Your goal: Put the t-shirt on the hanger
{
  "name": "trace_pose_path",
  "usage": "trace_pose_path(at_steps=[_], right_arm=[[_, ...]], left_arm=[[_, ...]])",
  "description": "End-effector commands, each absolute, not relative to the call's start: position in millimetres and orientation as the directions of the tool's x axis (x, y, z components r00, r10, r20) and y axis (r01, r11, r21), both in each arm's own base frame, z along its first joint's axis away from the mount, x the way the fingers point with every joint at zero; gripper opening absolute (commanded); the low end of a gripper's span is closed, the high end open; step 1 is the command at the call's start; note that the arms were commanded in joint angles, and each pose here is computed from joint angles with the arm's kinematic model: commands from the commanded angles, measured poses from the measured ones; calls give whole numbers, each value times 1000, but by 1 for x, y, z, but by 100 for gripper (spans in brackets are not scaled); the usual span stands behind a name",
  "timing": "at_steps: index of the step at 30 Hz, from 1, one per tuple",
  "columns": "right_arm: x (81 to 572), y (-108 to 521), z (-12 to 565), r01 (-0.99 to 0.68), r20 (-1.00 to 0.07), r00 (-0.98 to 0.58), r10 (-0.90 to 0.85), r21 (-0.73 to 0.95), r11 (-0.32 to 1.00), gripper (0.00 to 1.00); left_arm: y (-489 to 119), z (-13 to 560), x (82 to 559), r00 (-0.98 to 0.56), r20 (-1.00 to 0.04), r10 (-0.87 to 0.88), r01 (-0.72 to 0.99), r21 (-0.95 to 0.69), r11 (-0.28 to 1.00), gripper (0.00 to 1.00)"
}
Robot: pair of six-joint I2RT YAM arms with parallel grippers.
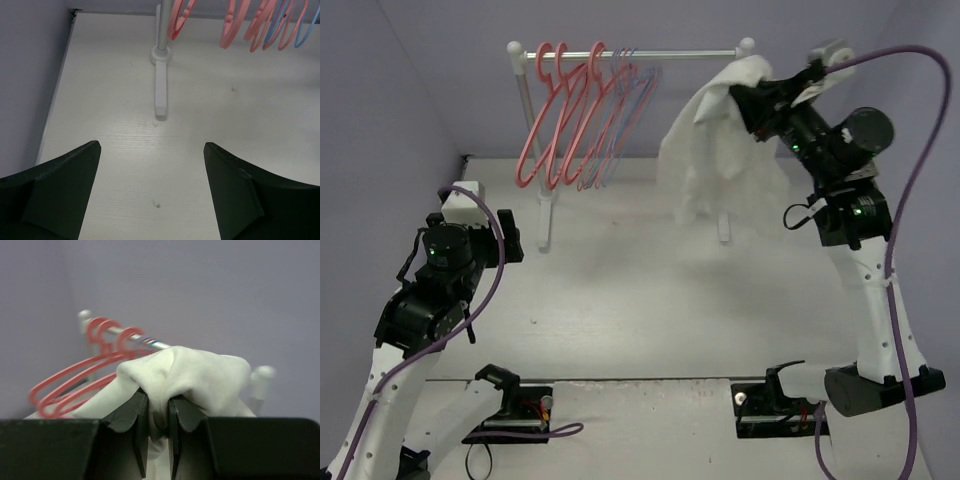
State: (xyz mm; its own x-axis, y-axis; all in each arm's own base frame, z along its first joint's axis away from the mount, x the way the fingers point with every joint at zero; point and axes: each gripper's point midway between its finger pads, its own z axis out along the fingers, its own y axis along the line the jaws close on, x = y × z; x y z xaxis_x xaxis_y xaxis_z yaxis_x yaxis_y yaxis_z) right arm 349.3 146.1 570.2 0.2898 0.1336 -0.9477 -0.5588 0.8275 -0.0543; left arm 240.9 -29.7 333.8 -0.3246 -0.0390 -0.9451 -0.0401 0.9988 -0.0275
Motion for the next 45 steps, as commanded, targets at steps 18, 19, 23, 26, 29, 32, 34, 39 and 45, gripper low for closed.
trace_pose_path(at_steps=[18, 19, 23, 26, 29, 32, 34, 39, 45], right_arm=[[284, 222, 235, -623, -887, -460, 30, 347, 701, 66], [281, 217, 231, -609, -884, -467, 27, 343, 715, 67], [283, 190, 223, -517, -886, -463, 21, 289, 806, 73], [284, 186, 222, -520, -892, -452, -8, 256, 815, 73], [285, 188, 214, -536, -886, -462, -37, 246, 808, 70], [284, 192, 204, -564, -876, -478, -71, 244, 789, 68], [283, 193, 199, -573, -871, -485, -83, 245, 782, 67], [279, 194, 190, -591, -863, -495, -106, 245, 769, 66], [279, 191, 187, -591, -863, -492, -116, 233, 772, 66]], left_arm=[[-120, 267, 244, -490, -857, -160, 265, -321, 909, 80], [-124, 259, 246, -502, -851, -154, 273, -325, 906, 80], [-141, 230, 263, -553, -831, -65, 328, -289, 900, 80], [-160, 216, 279, -560, -828, 26, 405, -246, 881, 80], [-179, 207, 292, -546, -831, 105, 474, -203, 857, 80], [-199, 190, 310, -531, -827, 185, 547, -168, 820, 80], [-208, 180, 321, -538, -815, 214, 570, -165, 805, 80], [-229, 162, 347, -565, -791, 236, 592, -189, 783, 80], [-241, 131, 350, -649, -726, 228, 571, -267, 776, 80]])
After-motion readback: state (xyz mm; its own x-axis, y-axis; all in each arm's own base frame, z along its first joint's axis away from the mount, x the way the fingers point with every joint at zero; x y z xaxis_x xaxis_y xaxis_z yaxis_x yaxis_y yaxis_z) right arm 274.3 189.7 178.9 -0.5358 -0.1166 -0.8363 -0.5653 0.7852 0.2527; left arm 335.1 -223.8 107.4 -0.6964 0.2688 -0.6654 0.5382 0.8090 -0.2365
